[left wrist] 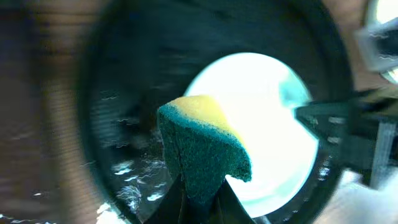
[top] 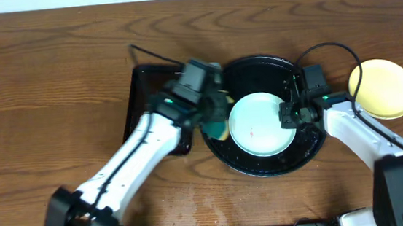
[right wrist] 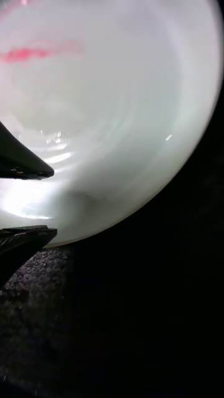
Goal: Clean dirty plates on tray and stack at the side
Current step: 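Grasp the green sponge with the left gripper and lift it, then scrub the pale green plate with the sponge while the right gripper holds it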
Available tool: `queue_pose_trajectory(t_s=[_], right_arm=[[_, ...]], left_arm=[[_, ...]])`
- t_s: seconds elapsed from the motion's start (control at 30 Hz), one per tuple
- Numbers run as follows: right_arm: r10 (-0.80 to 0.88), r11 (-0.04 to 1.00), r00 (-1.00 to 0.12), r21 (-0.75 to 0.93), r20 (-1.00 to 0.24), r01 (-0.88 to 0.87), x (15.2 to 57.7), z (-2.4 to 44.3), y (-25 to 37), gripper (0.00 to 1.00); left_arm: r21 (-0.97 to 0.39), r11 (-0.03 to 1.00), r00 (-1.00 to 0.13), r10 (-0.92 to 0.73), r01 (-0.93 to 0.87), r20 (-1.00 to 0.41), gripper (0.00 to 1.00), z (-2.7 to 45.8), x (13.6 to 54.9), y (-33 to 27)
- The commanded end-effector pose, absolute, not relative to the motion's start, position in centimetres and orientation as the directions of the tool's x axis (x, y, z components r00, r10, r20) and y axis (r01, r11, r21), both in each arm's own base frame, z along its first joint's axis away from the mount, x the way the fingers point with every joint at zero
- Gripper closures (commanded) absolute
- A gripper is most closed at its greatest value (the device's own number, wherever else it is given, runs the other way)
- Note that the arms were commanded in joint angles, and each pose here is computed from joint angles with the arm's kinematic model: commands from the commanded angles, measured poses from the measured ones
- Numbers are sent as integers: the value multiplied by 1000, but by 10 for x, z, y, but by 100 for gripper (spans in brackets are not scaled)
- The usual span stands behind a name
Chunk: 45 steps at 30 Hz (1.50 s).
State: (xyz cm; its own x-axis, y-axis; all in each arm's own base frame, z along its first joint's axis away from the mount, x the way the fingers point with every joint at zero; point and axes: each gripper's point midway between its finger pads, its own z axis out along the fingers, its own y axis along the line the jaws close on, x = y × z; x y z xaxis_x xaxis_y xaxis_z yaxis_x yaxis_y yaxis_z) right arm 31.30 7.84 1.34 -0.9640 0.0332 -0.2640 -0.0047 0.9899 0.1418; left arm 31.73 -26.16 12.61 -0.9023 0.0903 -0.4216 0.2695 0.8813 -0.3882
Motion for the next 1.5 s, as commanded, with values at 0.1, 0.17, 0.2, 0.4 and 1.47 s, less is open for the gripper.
queue_pose_trajectory(t_s=[0.1, 0.17, 0.2, 0.4, 1.47], right_arm=[[13, 991, -980, 131, -200, -14, 302, -6, 80, 85], [12, 991, -980, 131, -199, -14, 301, -6, 80, 93], [12, 991, -980, 131, -197, -14, 301, -7, 80, 93], [-4, 991, -978, 129, -208, -31, 301, -1, 80, 80], [28, 990, -987, 143, -160, 5, 285, -19, 65, 99]], left_arm=[[-452, 848, -919, 96, 277, -383, 92, 97, 308, -318], [-459, 844, -923, 101, 277, -371, 92, 83, 306, -330], [-463, 846, -930, 94, 263, -356, 92, 75, 305, -335], [-471, 866, -973, 64, 165, -224, 92, 25, 295, -341], [-36, 978, -918, 178, 203, -356, 93, -10, 332, -278]])
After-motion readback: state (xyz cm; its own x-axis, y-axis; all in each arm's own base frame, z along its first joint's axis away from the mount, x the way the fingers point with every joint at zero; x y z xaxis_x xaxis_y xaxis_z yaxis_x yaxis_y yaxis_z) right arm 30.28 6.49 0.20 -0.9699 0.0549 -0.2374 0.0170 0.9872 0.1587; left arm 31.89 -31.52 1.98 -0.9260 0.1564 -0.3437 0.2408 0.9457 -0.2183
